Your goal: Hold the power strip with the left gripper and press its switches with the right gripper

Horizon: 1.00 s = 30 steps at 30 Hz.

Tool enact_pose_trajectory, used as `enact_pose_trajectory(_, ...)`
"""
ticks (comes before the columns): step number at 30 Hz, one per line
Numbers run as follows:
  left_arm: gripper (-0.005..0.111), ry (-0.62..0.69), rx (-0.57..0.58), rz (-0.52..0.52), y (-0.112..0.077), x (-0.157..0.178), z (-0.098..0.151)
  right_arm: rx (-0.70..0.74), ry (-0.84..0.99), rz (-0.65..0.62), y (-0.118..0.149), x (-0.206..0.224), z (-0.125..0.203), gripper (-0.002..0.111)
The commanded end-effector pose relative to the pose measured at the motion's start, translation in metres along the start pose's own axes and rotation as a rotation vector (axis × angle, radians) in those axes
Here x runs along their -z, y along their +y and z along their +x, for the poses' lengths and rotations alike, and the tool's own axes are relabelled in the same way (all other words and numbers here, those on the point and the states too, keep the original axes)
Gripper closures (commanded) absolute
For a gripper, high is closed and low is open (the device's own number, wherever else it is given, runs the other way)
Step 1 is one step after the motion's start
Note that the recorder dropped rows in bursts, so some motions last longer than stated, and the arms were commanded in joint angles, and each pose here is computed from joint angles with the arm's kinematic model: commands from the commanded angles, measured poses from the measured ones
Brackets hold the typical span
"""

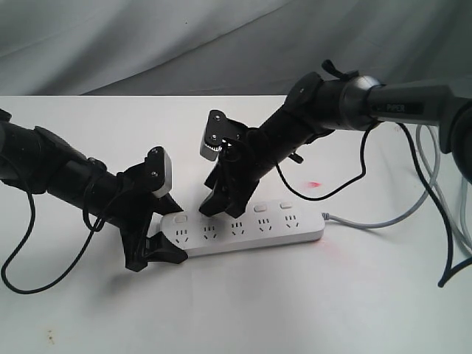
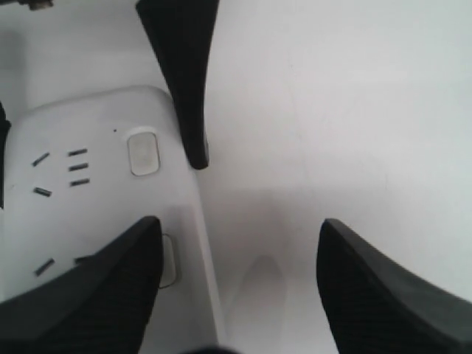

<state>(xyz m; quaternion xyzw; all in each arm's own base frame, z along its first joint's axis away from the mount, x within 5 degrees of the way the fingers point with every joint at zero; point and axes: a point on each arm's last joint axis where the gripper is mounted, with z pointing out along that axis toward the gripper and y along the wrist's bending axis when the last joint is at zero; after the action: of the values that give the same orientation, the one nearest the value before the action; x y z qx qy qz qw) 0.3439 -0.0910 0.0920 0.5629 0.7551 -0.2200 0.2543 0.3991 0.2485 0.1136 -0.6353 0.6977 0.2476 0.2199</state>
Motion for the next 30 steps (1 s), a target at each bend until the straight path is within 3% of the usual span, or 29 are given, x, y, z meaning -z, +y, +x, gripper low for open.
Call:
enact_pose_trajectory(1,0.107,-0.007,-0.011,-0.002,0.0,0.0,-0.003,0.031,0.073,-0.01,0.0,-0.01,0.012,0.051)
enact_pose_trajectory(30,0.107,-0.007,-0.011,-0.002,0.0,0.0,-0.003,0.052,0.135,0.004,0.003,-0.022,0.013,0.051)
